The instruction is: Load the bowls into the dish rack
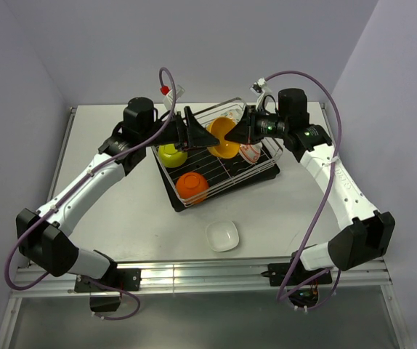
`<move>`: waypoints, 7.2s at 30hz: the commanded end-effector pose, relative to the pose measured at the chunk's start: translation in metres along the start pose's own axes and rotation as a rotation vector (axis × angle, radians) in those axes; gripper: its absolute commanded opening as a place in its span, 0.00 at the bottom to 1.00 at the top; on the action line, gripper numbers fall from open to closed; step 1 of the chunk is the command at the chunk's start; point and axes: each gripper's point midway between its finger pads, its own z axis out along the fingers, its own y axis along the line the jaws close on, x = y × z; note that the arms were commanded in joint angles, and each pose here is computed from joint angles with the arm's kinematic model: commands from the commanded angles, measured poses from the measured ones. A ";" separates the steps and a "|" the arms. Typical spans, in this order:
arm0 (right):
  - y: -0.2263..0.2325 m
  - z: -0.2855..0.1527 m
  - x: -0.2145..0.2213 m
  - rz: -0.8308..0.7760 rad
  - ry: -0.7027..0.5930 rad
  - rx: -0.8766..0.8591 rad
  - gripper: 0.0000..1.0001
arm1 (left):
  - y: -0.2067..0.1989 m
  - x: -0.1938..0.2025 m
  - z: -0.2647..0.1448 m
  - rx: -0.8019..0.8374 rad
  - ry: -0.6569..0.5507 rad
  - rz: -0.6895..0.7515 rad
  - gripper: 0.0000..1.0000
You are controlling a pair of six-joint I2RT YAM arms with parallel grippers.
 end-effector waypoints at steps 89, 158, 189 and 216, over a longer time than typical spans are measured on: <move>-0.053 -0.090 -0.046 0.017 -0.190 0.194 0.96 | 0.258 -0.034 0.021 -1.064 0.400 1.195 0.20; -0.084 -0.095 0.032 -0.004 0.033 0.303 0.69 | 0.275 -0.075 0.020 -0.752 0.272 0.764 0.50; -0.090 -0.086 0.022 0.032 0.051 0.287 0.68 | 0.256 0.013 0.028 -0.417 0.538 0.814 0.74; -0.087 -0.089 0.026 0.011 0.066 0.279 0.63 | 0.266 -0.053 0.023 -0.639 0.321 0.743 0.63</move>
